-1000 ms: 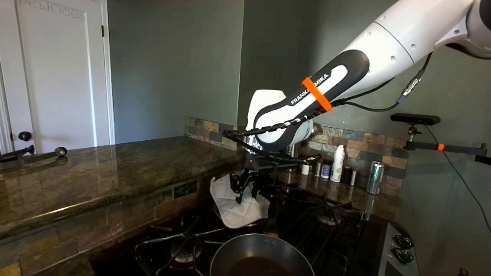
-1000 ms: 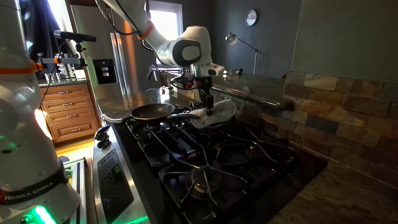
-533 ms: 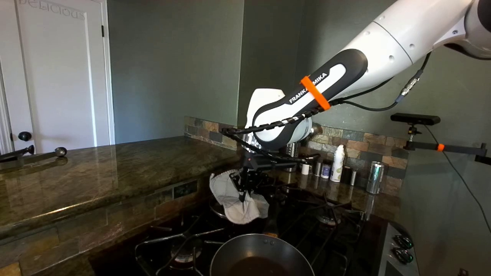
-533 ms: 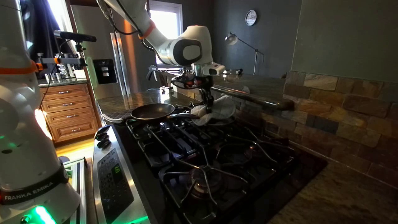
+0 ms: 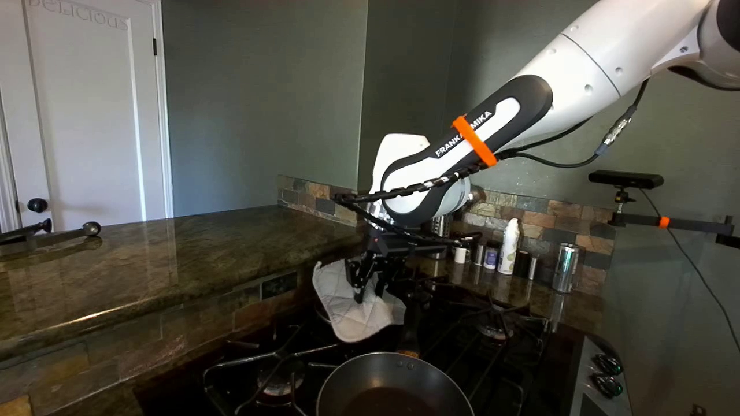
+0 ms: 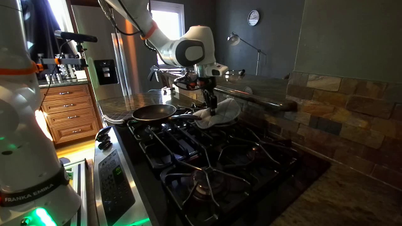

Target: Move the pan to the left then put the glass lid on the pan.

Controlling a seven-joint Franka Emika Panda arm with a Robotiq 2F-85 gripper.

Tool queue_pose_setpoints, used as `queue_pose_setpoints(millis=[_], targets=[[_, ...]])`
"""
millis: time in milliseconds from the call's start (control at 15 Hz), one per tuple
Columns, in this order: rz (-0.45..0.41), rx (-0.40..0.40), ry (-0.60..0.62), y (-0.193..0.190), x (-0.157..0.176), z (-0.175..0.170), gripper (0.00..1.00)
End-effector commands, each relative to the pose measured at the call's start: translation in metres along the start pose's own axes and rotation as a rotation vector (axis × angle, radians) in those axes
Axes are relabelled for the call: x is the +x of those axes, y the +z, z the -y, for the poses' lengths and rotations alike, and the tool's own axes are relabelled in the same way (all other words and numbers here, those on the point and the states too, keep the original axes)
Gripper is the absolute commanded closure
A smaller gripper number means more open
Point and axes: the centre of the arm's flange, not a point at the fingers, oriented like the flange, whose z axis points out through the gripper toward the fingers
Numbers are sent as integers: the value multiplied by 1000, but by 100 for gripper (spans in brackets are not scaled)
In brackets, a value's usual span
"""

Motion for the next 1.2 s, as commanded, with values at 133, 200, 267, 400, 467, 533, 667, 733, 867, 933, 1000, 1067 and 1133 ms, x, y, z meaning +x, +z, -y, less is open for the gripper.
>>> queue_pose_setpoints(millis=[133,200,267,400,467,533,667,733,867,933,1000,1067,1133], targets=[[-78,34,15,-5,22,-2,2],[-92,38,17,-5,26,-1,0],[-98,44,15,-5,30,0,0],[-96,49,9,-2,33,4,0],[-86,46,4,0,33,5,0],[-62,33,-6,4,32,7,0],[-36,7,-20,13,31,10,0],[-27,-3,-24,18,31,10,0],[-22,-19,-30,25,31,11,0],[-20,-23,-35,27,32,10,1],[-21,-28,-38,29,33,10,14],[-20,-31,-41,30,34,9,26],[-19,-33,-46,30,35,9,32]])
